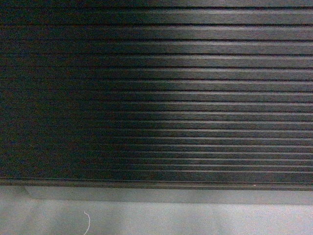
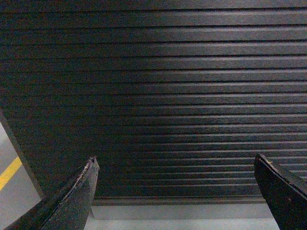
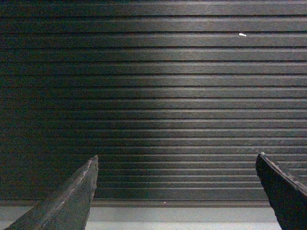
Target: Place dark red mango on scale at checkout
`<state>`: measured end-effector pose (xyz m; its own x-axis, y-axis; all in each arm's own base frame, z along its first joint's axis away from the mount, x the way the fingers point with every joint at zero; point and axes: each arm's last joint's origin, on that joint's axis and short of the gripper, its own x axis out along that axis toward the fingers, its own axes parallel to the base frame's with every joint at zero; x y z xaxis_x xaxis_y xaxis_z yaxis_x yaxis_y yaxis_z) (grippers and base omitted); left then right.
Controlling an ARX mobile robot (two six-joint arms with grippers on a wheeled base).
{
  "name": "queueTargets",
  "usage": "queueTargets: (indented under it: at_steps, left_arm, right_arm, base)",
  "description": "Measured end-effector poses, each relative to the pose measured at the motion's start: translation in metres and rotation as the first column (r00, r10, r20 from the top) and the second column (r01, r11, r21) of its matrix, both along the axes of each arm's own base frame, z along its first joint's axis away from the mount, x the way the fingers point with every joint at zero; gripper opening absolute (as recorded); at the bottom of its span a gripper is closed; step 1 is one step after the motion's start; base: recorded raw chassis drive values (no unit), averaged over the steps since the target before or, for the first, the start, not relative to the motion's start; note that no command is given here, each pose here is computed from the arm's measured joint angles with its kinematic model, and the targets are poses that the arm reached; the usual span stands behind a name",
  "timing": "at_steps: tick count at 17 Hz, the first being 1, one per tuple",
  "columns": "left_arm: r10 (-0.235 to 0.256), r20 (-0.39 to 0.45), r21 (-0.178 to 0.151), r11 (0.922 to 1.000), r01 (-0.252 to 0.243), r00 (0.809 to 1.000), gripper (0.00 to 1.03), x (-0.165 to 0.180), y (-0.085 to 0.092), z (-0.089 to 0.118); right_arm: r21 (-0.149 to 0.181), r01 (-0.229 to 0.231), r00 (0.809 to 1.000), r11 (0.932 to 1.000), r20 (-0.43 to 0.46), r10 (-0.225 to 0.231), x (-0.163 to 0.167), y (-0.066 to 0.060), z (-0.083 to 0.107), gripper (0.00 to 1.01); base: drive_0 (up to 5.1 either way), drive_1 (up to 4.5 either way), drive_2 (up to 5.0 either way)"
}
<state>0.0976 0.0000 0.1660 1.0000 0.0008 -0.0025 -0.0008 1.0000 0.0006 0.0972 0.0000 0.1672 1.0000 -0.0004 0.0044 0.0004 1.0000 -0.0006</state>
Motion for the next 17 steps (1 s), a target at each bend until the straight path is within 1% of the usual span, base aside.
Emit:
queueTargets:
  at_steps: [17]
  left_arm:
    - [0.0,-0.002,0.0,1.0,0.0,1.0,0.98,0.0,0.0,-0.0001]
  right_arm:
    - [0.0,0.001,1.0,1.0,-0.002,-0.001,0.0,0.0,-0.0001,0.98]
  base:
    - [0.0,0.0,0.0]
